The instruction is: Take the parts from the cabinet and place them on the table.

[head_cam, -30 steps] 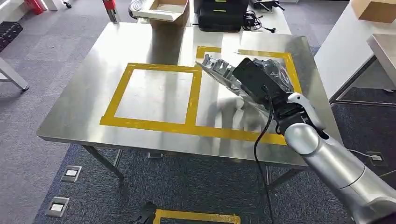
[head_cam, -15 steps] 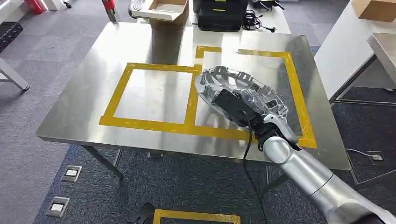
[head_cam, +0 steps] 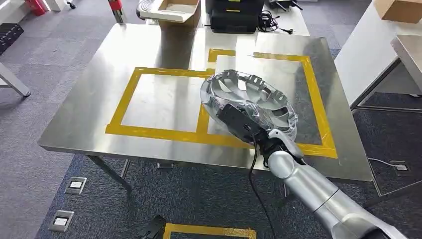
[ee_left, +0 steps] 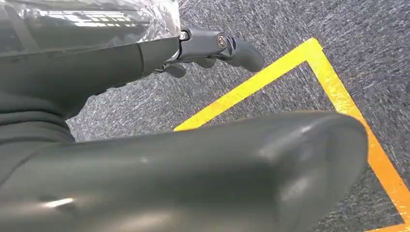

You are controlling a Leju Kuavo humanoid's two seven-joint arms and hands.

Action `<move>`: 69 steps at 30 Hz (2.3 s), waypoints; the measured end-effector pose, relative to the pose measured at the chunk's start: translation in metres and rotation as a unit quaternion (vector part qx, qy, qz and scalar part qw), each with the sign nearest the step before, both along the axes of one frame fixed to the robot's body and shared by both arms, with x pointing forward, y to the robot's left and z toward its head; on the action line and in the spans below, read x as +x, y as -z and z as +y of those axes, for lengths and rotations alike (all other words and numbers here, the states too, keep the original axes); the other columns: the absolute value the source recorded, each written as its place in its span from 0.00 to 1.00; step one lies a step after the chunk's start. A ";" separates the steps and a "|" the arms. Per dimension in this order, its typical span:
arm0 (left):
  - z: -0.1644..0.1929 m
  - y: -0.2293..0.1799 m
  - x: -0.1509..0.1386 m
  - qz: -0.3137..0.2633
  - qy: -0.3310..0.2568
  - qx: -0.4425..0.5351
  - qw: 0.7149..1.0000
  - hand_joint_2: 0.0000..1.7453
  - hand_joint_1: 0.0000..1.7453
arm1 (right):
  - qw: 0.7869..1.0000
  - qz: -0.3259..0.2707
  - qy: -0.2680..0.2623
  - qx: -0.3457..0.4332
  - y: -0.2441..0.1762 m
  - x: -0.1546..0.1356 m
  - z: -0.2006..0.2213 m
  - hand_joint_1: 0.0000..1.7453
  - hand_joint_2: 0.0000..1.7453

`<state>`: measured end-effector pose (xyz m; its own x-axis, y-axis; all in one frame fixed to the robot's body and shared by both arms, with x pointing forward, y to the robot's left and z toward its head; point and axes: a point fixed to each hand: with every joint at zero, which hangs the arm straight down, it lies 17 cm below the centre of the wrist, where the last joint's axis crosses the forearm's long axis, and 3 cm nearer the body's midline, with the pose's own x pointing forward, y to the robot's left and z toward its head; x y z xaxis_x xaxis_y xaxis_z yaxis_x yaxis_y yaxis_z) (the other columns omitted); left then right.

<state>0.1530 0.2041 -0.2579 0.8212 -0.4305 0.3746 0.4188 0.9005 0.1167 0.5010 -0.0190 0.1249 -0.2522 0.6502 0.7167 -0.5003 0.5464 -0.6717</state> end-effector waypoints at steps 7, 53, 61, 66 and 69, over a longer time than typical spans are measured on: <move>0.002 0.001 -0.001 0.002 0.000 0.007 1.000 0.00 0.00 | 1.000 -0.002 0.005 0.002 -0.003 0.002 0.001 0.00 0.00; 0.011 0.008 -0.032 0.003 -0.031 0.026 0.999 0.00 0.00 | 0.908 -0.139 -0.005 0.395 -0.208 -0.098 -0.081 0.00 0.00; 0.009 0.007 -0.030 0.000 -0.031 0.026 0.999 0.00 0.00 | 0.902 -0.149 -0.019 0.405 -0.219 -0.116 -0.088 0.00 0.00; 0.007 0.007 -0.032 0.003 -0.035 0.024 0.999 0.00 0.00 | 0.904 -0.144 -0.015 0.402 -0.213 -0.119 -0.092 0.00 0.00; 0.006 0.007 -0.031 0.002 -0.040 0.022 0.999 0.00 0.00 | 0.903 -0.146 -0.016 0.403 -0.215 -0.120 -0.095 0.00 0.00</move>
